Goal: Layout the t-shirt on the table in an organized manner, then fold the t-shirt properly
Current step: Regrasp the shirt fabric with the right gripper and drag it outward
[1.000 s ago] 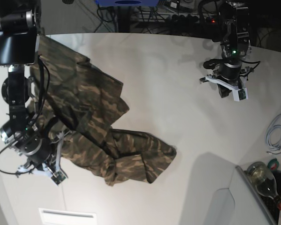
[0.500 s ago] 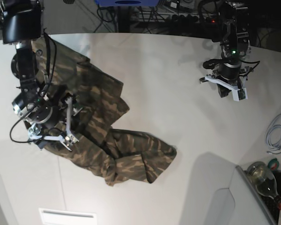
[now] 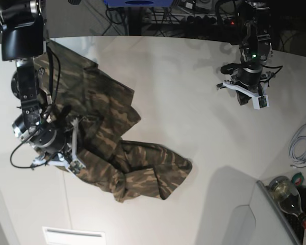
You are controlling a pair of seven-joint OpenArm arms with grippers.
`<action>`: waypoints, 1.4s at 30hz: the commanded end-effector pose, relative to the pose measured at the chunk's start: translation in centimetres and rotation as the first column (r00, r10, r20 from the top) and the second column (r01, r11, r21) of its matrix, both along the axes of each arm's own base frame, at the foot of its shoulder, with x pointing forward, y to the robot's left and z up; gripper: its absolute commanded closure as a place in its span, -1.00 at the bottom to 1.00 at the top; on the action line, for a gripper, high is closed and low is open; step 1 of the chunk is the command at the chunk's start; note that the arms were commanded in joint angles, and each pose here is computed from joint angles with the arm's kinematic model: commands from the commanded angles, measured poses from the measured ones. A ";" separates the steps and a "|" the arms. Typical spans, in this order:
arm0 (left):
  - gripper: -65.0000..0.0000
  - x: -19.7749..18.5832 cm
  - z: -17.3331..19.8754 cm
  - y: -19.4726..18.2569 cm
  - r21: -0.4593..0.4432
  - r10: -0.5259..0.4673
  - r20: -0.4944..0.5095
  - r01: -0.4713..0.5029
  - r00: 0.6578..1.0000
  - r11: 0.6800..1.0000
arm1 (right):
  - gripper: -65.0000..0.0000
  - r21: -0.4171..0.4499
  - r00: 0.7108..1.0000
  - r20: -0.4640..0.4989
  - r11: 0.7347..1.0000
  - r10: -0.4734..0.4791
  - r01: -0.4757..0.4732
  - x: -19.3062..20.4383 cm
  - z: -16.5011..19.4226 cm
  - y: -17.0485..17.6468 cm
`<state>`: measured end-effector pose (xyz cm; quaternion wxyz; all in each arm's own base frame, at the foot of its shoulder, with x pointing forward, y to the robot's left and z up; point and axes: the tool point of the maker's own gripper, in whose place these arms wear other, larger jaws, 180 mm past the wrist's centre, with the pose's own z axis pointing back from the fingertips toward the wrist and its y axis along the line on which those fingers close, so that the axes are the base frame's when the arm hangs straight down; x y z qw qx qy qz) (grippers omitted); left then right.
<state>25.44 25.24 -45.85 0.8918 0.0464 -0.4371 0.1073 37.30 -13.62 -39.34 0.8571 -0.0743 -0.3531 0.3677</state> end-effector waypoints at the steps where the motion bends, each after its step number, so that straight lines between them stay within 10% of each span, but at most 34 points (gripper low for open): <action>1: 1.00 0.7 1.0 0.4 0.015 0.001 0.038 -0.002 0.999 1.000 | 1.00 -0.004 0.995 0.098 1.000 -0.001 0.001 2.6 3.3 -0.3; 10: 1.00 0.8 0.9 -0.1 0.005 -0.006 0.040 0.006 0.999 1.000 | 0.90 -0.187 0.979 0.201 0.980 -0.027 0.066 6.6 8.4 -2.9; 18: 1.00 0.7 0.8 -0.2 0.000 0.005 0.039 -0.005 0.999 1.000 | -0.83 -0.197 0.997 0.039 0.979 0.062 -0.053 -1.2 1.3 0.1; 20: 1.00 0.8 0.9 -0.1 0.001 0.004 0.042 -0.004 0.999 1.000 | -0.94 -0.176 0.996 0.019 0.981 0.083 -0.078 -2.1 0.2 0.8; 30: 1.00 0.7 0.7 -0.4 -0.001 -0.003 0.037 0.003 0.999 1.000 | -0.39 -0.098 0.998 -0.066 0.995 -0.010 0.003 -0.4 -3.4 -0.9; 37: 1.00 0.6 0.7 -0.2 0.000 0.001 0.037 -0.001 0.999 1.000 | 0.95 -0.093 0.999 -0.015 0.995 -0.042 0.040 2.3 -1.4 -1.7; 42: 1.00 0.6 0.7 -0.4 0.000 -0.002 0.036 0.002 0.999 1.000 | 1.00 -0.103 0.998 0.058 0.994 -0.035 0.041 3.5 1.2 -1.9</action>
